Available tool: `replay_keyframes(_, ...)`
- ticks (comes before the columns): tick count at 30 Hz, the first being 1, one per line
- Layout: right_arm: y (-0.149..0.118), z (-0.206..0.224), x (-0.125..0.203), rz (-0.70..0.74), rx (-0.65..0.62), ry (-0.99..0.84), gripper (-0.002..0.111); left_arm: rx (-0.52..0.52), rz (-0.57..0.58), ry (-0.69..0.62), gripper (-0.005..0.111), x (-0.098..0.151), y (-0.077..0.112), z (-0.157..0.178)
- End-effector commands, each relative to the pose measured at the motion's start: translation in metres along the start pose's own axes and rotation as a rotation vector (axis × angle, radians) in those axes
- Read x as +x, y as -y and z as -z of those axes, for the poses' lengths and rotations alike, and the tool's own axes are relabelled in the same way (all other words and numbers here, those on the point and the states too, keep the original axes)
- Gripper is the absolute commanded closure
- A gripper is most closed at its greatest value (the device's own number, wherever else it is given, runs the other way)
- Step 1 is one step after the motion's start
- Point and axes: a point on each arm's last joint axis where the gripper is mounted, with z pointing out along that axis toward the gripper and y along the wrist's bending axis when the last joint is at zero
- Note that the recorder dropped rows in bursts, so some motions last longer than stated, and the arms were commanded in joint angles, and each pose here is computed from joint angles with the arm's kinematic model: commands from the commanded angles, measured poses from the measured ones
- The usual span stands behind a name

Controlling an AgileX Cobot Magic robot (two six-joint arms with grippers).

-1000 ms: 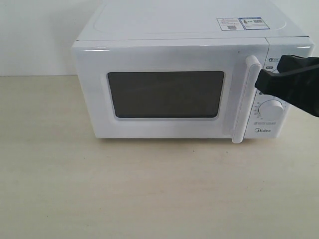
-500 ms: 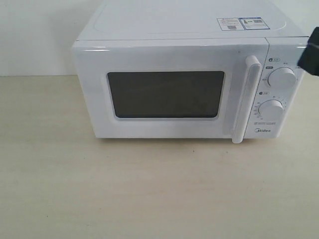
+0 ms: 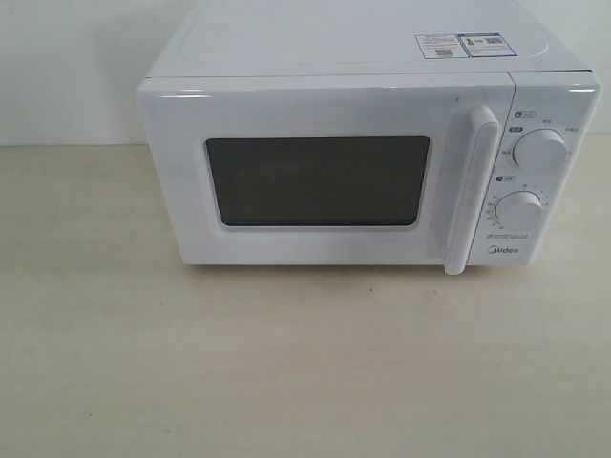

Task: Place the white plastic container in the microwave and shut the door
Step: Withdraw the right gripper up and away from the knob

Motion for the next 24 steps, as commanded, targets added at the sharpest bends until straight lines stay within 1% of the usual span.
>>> replay_keyframes(1,0.012,0.019,0.008,-0.024,0.034,0.083,0.108,-0.002,-0.003,0.001,0.103,0.001,0.000,0.000)
replay_keyframes(6,0.023,0.030,0.024,-0.046,0.083,0.127,0.108,-0.002,-0.003,0.001,0.103,0.001,0.000,0.000)
replay_keyframes(13,0.033,0.030,0.048,-0.064,0.151,0.079,0.108,-0.002,-0.003,0.001,0.103,0.001,0.000,0.000)
replay_keyframes(18,0.032,0.030,0.049,-0.093,0.143,0.071,0.108,-0.002,-0.003,0.001,0.103,0.001,0.000,0.000)
replay_keyframes(22,0.030,0.030,0.051,-0.101,0.114,0.050,0.108,-0.002,-0.003,0.001,0.103,0.001,0.000,0.000)
replay_keyframes(24,0.028,0.029,0.052,-0.127,0.091,0.034,0.108,-0.002,-0.003,0.001,0.103,0.001,0.000,0.000)
